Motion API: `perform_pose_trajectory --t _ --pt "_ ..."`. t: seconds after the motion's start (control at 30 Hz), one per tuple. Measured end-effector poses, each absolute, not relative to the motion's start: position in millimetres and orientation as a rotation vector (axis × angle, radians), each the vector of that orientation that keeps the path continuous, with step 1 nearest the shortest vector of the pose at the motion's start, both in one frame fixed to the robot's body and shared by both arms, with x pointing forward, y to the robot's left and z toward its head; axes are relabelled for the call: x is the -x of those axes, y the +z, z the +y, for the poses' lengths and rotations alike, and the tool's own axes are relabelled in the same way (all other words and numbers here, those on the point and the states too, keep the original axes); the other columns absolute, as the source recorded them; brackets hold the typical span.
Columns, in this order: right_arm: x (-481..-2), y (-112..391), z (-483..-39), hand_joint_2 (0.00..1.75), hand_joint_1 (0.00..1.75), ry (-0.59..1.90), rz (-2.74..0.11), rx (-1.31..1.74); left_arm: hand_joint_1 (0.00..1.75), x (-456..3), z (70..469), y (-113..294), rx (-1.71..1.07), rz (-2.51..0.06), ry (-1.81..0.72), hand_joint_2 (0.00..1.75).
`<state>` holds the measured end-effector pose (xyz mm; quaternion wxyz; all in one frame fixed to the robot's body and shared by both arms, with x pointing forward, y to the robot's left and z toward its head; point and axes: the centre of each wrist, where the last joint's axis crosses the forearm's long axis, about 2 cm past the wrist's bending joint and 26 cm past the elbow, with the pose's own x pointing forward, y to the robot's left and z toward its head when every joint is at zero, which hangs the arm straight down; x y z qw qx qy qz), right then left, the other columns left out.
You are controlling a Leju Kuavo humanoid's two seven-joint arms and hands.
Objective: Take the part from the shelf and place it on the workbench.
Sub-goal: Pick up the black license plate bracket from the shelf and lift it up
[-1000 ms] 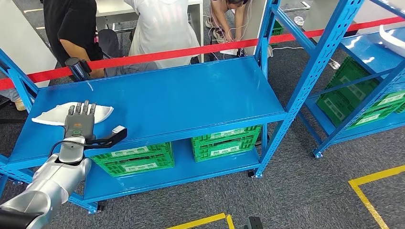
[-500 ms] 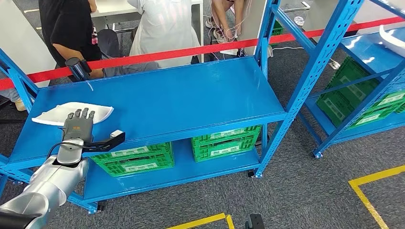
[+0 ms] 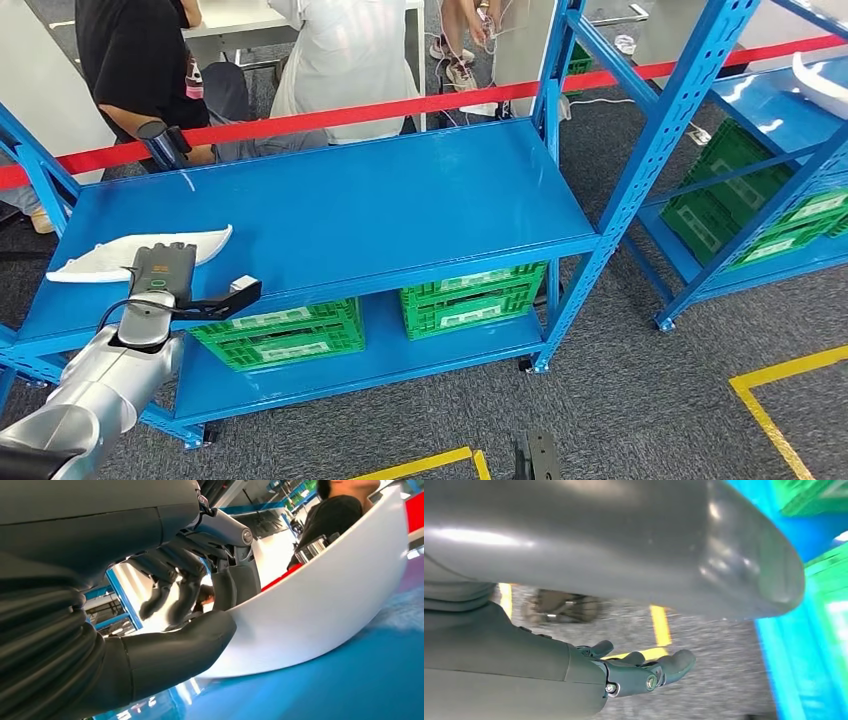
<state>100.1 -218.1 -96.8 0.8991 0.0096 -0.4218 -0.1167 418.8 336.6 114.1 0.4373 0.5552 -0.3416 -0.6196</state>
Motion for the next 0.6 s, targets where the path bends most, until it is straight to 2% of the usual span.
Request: perform_pose_trajectory --t 0.27,0.6 --pt "-125 -91 -219 0.0 0.0 -0.235 -1.013 -0.03 1.75 -417 341 113 -1.412 -0.877 -1.548 1.75" --pt "-129 -89 -218 0.0 0.0 -0.228 -0.989 -0.029 1.75 -417 340 113 -1.425 -0.896 -1.55 1.75"
